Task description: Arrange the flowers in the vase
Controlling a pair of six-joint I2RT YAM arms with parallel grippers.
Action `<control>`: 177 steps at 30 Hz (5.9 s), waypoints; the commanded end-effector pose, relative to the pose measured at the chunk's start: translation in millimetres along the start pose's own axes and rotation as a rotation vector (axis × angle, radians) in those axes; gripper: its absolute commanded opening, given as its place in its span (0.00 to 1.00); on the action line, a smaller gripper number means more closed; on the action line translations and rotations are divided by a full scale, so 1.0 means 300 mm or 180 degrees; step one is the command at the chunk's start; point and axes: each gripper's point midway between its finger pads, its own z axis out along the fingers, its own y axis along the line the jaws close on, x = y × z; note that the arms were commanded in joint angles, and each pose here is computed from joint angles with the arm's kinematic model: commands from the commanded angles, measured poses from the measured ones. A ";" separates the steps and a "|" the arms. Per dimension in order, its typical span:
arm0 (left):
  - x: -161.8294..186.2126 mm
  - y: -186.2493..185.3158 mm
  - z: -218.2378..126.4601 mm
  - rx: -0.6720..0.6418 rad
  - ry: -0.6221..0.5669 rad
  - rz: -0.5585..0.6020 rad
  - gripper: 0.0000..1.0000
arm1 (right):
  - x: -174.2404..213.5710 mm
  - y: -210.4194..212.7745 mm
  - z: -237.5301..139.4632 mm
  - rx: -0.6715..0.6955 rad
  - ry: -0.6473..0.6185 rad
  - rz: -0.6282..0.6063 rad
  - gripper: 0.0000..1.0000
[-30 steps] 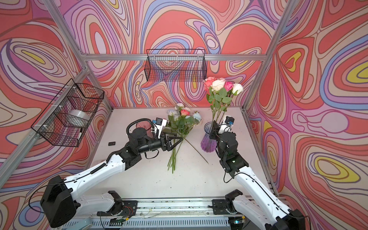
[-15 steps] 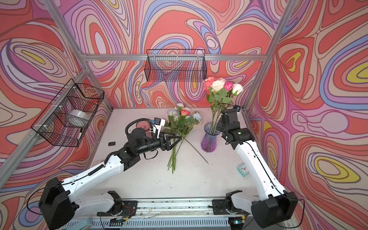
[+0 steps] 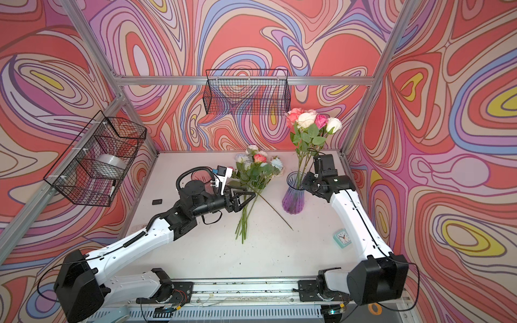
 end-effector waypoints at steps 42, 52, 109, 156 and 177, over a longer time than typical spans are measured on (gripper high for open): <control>-0.069 -0.029 -0.036 -0.0190 -0.0094 0.0297 0.86 | -0.499 -0.053 0.403 -0.0041 -0.0366 0.0451 0.00; -0.061 -0.022 -0.027 -0.0216 -0.0027 0.0276 0.87 | -0.538 -0.024 0.391 -0.0081 -0.0361 0.0406 0.19; 0.294 0.961 0.246 -0.3501 0.2214 0.0708 0.23 | 0.198 0.166 0.013 -0.0957 -0.1117 -0.0762 0.26; 0.324 0.998 0.230 -0.3059 0.2349 0.0587 0.12 | 0.230 0.163 0.058 -0.0935 -0.0969 -0.0774 0.32; -0.079 0.505 0.072 -0.2430 0.1368 0.0426 0.00 | 0.181 0.179 0.005 -0.0956 -0.1159 -0.0804 0.32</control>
